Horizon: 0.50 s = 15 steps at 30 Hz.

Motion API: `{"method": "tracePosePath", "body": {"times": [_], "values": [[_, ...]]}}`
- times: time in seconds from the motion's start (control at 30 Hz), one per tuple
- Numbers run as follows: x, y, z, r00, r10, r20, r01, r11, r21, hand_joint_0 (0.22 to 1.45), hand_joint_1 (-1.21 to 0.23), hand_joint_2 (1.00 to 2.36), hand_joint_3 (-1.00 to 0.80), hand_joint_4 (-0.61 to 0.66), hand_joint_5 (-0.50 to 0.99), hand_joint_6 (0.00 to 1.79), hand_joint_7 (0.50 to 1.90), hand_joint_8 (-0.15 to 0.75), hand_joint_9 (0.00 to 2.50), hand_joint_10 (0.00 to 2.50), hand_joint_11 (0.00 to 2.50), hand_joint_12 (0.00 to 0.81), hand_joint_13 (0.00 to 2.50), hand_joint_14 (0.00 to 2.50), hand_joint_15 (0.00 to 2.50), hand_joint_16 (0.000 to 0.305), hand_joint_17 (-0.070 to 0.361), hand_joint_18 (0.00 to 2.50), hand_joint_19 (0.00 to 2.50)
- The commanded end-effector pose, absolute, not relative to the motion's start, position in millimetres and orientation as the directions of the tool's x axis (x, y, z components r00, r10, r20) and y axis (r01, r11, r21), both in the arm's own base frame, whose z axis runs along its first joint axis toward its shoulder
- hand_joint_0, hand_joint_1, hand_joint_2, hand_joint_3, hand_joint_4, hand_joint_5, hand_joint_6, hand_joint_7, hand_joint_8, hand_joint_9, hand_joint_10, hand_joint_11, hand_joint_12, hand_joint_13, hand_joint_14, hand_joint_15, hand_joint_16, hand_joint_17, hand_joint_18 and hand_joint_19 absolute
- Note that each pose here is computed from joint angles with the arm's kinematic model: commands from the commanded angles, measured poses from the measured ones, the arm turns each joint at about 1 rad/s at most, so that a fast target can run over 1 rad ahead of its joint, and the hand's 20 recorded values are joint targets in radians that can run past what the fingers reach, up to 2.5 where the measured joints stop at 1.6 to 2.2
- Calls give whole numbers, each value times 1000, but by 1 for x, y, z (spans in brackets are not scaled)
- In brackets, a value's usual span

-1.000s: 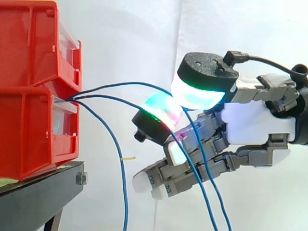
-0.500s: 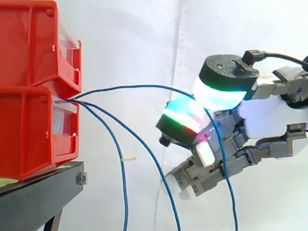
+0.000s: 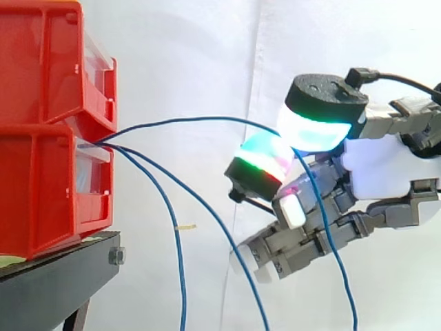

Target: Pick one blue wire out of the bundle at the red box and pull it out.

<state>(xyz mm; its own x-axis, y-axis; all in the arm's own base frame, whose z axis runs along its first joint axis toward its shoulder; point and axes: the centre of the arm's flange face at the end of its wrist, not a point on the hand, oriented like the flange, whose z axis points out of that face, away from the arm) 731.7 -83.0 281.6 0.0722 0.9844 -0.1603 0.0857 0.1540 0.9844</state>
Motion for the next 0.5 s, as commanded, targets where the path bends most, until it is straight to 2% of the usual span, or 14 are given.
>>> {"method": "tracePosePath", "body": {"times": [0.0, 0.47], "values": [[734, -83, 283, 75, 985, -157, 64, 153, 986, 557, -845, 1134, -13, -91, -73, 828, 1114, 261, 1002, 16, 522, 438, 497, 9, 274, 72, 161, 309, 177], [735, -78, 284, 70, 983, -173, 66, 168, 984, 563, -843, 1116, -8, -89, -74, 829, 1114, 262, 1050, 16, 579, 436, 504, 9, 270, 71, 160, 312, 177]]}}
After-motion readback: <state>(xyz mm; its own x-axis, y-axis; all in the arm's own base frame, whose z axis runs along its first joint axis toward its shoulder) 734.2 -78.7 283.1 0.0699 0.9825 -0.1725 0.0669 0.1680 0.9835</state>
